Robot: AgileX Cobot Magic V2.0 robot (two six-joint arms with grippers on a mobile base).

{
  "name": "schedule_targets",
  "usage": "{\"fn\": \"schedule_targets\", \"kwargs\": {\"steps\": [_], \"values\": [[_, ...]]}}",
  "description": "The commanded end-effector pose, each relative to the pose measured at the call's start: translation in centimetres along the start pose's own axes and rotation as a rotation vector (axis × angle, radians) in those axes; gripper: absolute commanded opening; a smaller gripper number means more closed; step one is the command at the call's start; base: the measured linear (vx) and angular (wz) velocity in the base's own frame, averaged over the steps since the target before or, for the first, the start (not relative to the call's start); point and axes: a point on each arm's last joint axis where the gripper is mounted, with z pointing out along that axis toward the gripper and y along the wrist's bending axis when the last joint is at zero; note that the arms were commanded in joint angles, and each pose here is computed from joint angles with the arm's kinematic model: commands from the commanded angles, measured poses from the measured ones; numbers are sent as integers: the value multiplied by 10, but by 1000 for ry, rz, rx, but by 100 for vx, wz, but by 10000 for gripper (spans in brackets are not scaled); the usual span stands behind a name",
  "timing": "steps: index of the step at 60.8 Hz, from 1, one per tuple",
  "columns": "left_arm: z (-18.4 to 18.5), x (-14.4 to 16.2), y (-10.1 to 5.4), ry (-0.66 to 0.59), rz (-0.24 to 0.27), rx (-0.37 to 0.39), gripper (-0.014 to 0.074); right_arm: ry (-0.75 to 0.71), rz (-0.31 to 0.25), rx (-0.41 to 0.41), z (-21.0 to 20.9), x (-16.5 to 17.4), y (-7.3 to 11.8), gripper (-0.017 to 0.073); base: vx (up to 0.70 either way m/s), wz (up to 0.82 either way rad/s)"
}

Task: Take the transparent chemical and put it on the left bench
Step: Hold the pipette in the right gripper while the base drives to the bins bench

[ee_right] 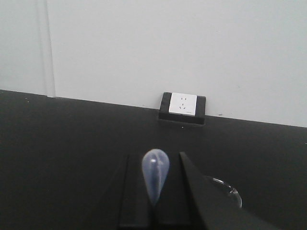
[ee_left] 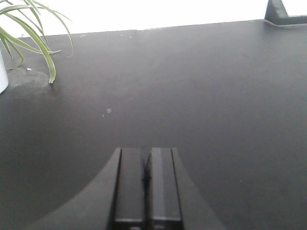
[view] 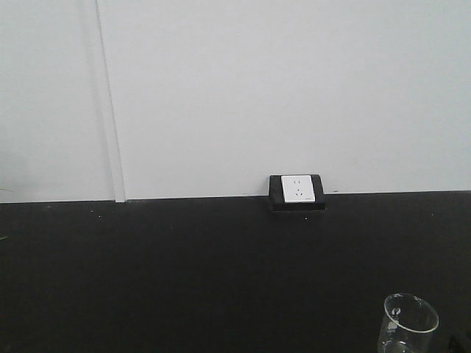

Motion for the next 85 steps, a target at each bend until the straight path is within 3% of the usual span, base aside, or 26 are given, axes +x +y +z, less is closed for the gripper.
{"fn": "schedule_targets", "kwargs": {"steps": [1, 24, 85], "values": [[-1, -3, 0, -81, -9, -2, -3, -80, 4, -15, -5, -5, 3, -1, 0, 0], [-1, -3, 0, -81, -9, -2, -3, 104, 26, -15, -23, 44, 9, -1, 0, 0], [-1, -3, 0, -81, -9, -2, -3, 166, 26, 5, -23, 50, 7, -1, -7, -1]]}}
